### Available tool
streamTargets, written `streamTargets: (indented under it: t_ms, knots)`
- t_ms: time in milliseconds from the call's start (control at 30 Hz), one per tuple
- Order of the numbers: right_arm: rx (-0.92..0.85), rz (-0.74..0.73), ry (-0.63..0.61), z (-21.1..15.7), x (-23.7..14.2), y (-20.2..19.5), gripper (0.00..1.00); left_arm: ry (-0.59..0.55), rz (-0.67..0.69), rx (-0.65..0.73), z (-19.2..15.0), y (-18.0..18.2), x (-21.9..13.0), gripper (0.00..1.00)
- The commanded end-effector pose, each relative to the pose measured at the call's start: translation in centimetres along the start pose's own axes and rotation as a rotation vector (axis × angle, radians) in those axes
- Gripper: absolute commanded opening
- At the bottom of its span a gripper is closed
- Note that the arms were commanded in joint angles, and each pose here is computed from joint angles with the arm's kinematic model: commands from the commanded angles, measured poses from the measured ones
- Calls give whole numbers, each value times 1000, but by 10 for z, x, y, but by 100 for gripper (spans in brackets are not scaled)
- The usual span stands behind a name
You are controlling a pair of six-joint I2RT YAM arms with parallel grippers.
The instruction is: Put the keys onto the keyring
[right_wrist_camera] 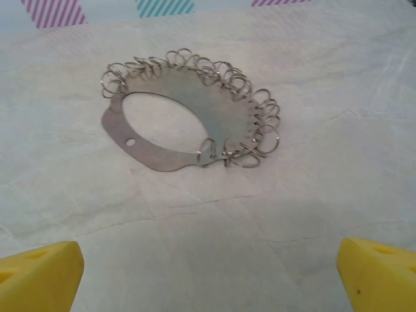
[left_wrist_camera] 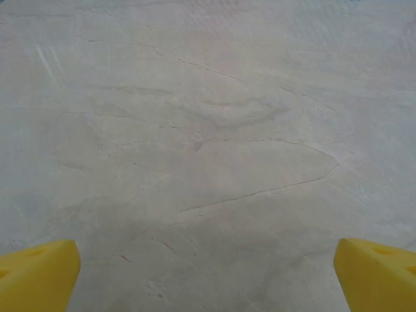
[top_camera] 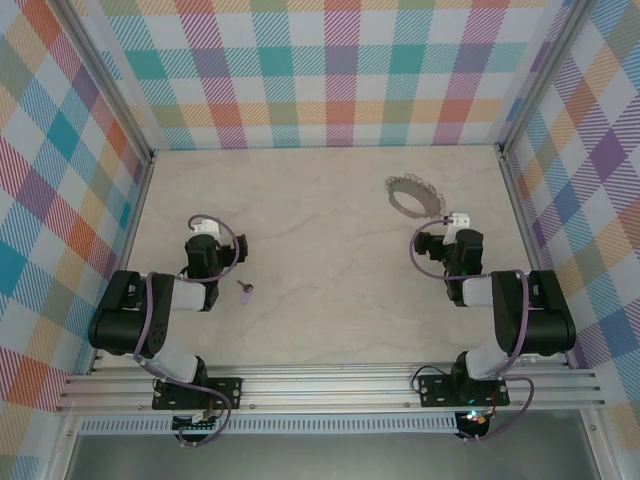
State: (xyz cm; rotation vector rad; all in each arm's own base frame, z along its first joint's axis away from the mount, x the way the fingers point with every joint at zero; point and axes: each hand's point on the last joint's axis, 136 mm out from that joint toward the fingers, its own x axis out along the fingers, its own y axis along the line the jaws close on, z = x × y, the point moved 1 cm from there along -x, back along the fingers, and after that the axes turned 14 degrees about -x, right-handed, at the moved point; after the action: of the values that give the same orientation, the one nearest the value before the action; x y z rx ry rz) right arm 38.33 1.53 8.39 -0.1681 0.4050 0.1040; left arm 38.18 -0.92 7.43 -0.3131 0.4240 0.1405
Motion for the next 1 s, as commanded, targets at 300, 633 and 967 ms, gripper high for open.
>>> streamTargets:
  t_ms: [300, 633, 967]
  knots:
    - [-26, 39, -44, 13, 1, 4, 100, -27, -6, 7, 12, -1, 2, 100]
    - [-25, 39, -44, 13, 0, 3, 100, -27, -6, 5, 12, -1, 2, 100]
    - [-25, 41, -44, 14, 0, 4, 100, 6, -40, 32, 10, -9, 4, 100]
